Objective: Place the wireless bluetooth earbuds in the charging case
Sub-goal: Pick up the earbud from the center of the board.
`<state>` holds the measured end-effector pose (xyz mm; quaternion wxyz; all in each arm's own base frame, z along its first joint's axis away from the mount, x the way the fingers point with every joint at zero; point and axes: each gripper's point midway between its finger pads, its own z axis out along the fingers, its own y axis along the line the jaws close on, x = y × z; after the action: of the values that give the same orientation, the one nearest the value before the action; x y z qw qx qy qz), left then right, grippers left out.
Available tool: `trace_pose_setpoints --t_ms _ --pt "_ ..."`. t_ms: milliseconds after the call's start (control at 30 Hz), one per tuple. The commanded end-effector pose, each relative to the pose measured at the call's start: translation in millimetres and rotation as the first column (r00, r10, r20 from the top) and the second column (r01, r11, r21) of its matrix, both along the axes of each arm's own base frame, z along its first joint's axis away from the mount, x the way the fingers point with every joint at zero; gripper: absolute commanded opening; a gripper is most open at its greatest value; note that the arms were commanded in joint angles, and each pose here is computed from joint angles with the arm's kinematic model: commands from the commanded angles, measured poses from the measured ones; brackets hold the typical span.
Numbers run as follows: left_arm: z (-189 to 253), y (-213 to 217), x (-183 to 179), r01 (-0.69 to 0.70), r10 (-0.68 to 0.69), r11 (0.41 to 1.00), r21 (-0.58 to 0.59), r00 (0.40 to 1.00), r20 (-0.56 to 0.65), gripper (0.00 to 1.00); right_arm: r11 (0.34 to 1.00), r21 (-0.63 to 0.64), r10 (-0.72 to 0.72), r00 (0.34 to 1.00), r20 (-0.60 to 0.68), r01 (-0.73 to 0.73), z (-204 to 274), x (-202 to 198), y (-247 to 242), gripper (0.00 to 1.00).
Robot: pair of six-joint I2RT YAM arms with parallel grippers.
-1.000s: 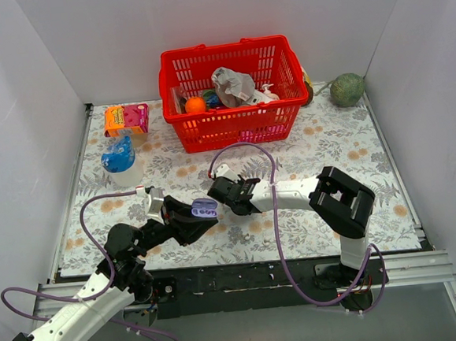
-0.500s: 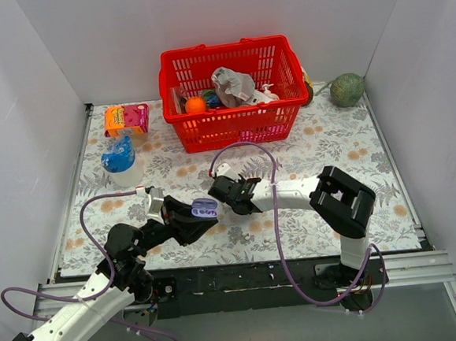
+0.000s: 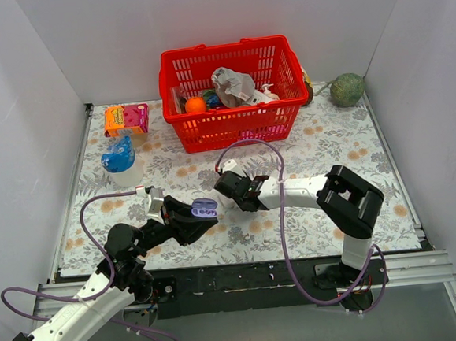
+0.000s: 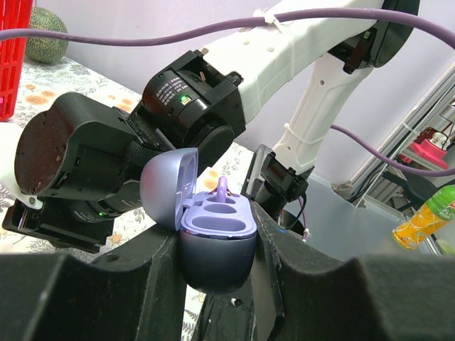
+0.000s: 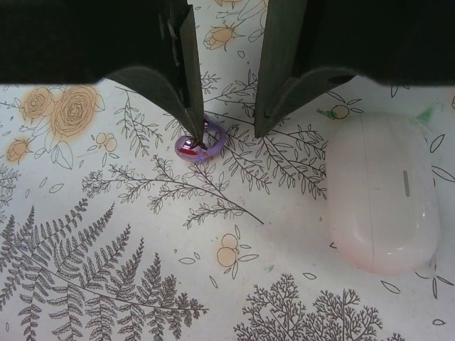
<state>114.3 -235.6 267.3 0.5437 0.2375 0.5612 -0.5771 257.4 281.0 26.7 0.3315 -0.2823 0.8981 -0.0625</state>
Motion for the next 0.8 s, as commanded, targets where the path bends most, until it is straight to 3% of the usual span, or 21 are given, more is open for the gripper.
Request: trace_pose_setpoints --t_ms 0,767 --pt "14 2 1 -0.008 0.009 1.0 -0.018 1.0 0.03 0.0 1.0 0.018 -0.015 0.997 -0.069 0.016 -13 -11 -9 0.43" --pt "12 0 0 -0.002 0.003 1.0 -0.017 1.0 0.023 0.0 0.998 0.019 -0.053 0.995 -0.081 0.054 -17 -10 -26 0.3"
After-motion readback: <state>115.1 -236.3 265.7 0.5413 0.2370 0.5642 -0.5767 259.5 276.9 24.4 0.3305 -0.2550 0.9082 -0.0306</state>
